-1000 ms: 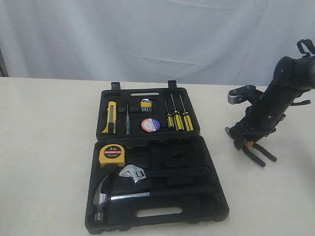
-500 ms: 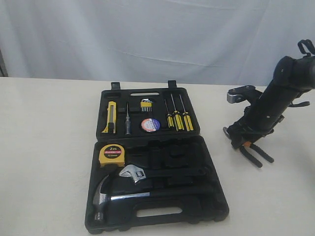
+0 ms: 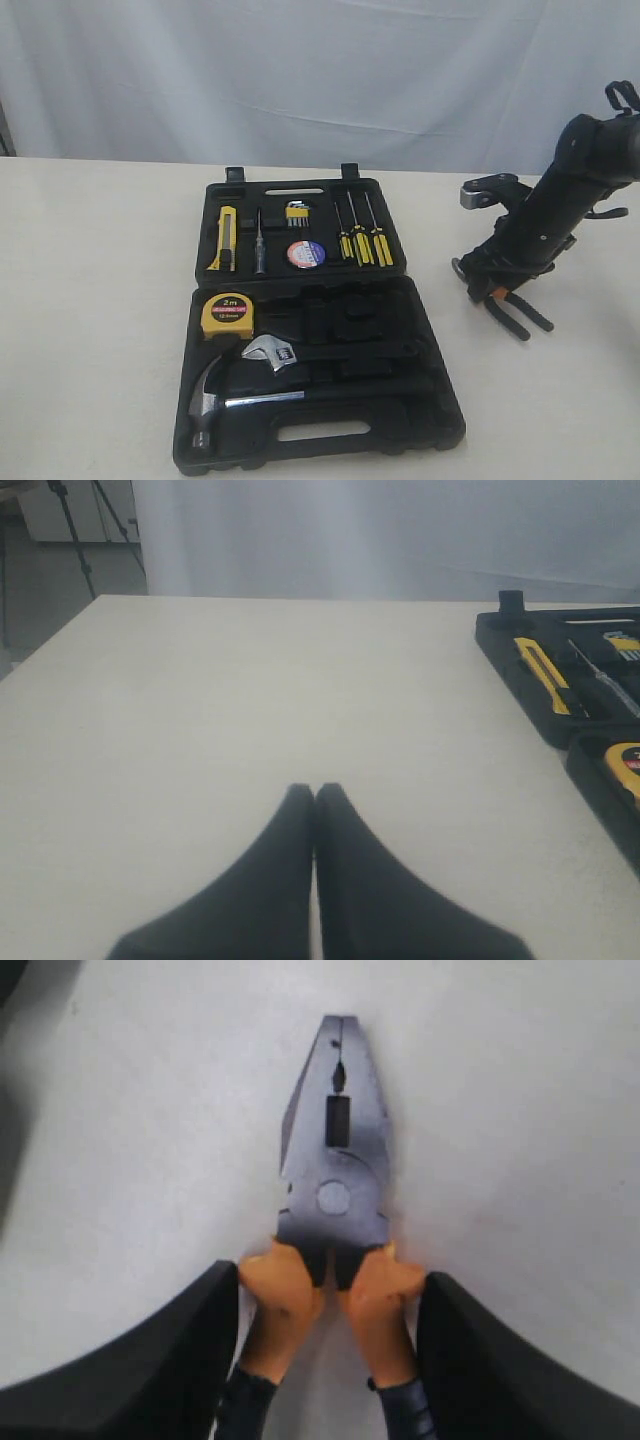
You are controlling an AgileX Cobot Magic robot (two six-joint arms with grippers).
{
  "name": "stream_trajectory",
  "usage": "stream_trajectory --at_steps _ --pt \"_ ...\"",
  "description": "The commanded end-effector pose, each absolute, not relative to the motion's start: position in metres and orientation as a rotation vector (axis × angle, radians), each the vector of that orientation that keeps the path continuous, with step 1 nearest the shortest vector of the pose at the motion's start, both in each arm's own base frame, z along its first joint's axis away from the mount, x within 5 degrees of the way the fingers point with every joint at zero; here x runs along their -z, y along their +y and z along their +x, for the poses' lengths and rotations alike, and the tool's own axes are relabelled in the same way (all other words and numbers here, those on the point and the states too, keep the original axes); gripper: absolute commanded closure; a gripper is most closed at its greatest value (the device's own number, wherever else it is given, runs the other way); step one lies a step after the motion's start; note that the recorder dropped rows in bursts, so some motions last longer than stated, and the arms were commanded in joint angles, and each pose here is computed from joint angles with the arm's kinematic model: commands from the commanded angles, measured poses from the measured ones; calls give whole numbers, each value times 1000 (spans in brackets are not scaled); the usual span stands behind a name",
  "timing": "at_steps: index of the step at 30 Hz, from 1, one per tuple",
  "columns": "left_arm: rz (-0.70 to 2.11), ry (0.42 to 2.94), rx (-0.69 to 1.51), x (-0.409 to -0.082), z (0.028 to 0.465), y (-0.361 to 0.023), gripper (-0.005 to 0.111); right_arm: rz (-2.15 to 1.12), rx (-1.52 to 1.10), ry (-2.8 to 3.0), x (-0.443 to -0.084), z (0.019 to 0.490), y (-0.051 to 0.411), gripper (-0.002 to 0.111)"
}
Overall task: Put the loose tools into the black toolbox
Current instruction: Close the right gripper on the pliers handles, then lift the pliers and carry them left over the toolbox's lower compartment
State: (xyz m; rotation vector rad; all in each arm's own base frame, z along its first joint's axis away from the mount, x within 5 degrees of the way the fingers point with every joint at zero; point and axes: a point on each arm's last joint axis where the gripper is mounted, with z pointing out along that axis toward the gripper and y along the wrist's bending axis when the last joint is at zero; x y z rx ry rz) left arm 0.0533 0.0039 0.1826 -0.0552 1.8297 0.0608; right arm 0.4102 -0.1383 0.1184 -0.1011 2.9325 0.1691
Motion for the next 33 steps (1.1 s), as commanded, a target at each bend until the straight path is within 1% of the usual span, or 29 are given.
stream_trajectory --at_steps 1,10,14,18,21,23,25,29,33 --pt "-56 1825 -53 -182 53 4 107 -74 -177 2914 -119 411 -140 109" --pt "-56 1825 -53 -182 53 4 107 -52 -193 2928 -119 410 -139 109" --pt "-56 1825 -53 -182 53 4 107 -266 -217 2970 -124 408 -137 109" --pt "-56 1825 -53 -182 53 4 107 -383 -159 2972 -150 414 -138 109" --pt "-56 1825 -53 -182 53 4 107 -539 -141 2923 -180 421 -136 109" --pt "-56 1825 -53 -182 53 4 107 -714 -149 2889 -201 425 -128 109" --pt "-56 1825 -53 -182 53 4 107 -884 -76 2781 -220 437 -117 109" --pt "-56 1825 -53 -182 53 4 107 -1221 63 2617 -240 451 -88 109" --pt "-56 1825 -53 -182 53 4 107 -1462 95 2470 -248 459 -48 109"
